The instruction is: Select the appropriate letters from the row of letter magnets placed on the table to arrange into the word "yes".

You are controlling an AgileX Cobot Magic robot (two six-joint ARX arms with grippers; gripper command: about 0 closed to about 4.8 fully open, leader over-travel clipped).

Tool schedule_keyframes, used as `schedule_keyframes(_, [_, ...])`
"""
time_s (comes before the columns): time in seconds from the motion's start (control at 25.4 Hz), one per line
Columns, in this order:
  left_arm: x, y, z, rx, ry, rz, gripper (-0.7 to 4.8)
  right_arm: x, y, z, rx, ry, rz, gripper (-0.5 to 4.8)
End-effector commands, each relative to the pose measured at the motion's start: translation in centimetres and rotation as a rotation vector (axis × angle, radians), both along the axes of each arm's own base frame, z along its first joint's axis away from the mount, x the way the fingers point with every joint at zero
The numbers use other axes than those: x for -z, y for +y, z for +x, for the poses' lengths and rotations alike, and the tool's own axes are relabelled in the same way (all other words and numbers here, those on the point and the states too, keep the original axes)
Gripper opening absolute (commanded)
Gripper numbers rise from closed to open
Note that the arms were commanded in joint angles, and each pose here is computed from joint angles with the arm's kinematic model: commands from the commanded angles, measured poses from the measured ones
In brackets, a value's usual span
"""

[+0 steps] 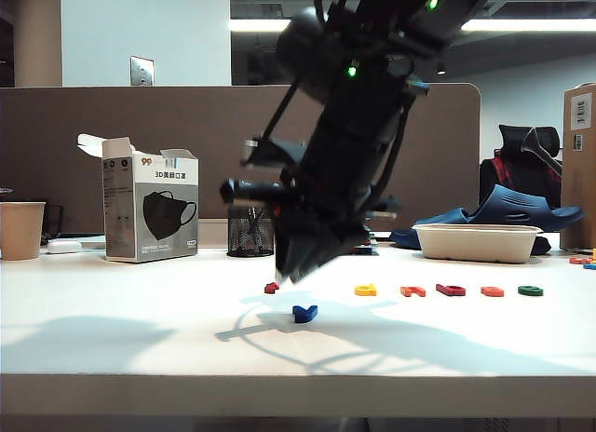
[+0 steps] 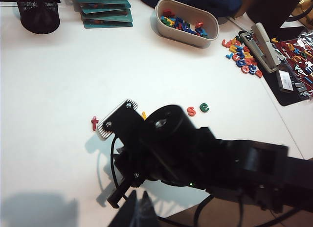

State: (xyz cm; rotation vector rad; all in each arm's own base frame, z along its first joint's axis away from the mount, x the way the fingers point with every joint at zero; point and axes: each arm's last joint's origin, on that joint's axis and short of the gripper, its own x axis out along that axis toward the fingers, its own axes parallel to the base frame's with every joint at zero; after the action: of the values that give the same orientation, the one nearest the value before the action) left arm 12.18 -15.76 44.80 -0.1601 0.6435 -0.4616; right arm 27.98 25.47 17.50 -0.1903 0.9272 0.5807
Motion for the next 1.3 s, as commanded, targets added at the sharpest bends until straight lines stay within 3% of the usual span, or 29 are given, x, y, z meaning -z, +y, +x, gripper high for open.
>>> schedule_keyframes(0.04, [-0.2, 0.0, 0.0, 0.004, -0.004, -0.009, -0.05, -2.0, -0.2, 0.1, 0.002, -0.059, 0.048, 0.67])
schedule_keyframes(0.32, [-0.2, 0.0, 0.0, 0.004, -0.005, -0.01, -0.05, -4.7, -2.6, 0.4, 0.067, -0.105, 0.046, 0.67])
schedule_keyframes(0.47, [-0.2, 0.0, 0.0, 0.004, -0.005, -0.01, -0.05, -6.4, -6.2, 0.8, 0.175, -0.089, -0.014, 0.68])
schedule_keyframes(0.63, [-0.2, 0.0, 0.0, 0.004, -0.005, -0.01, -0.05, -7.0, -8.6, 1.0, 0.242, -0.056, -0.049, 1.17])
schedule_keyframes(0.91, [-0.2, 0.0, 0.0, 0.003, -0.005, -0.01, -0.05, -8.3, -12.3, 1.6, 0.345, 0.033, -0.115, 1.4])
schedule_keyframes(1.3, [-0.2, 0.0, 0.0, 0.004, -0.005, -0.01, -0.05, -12.4, -16.5, 3.4, 0.484, 0.032, -0.104, 1.65])
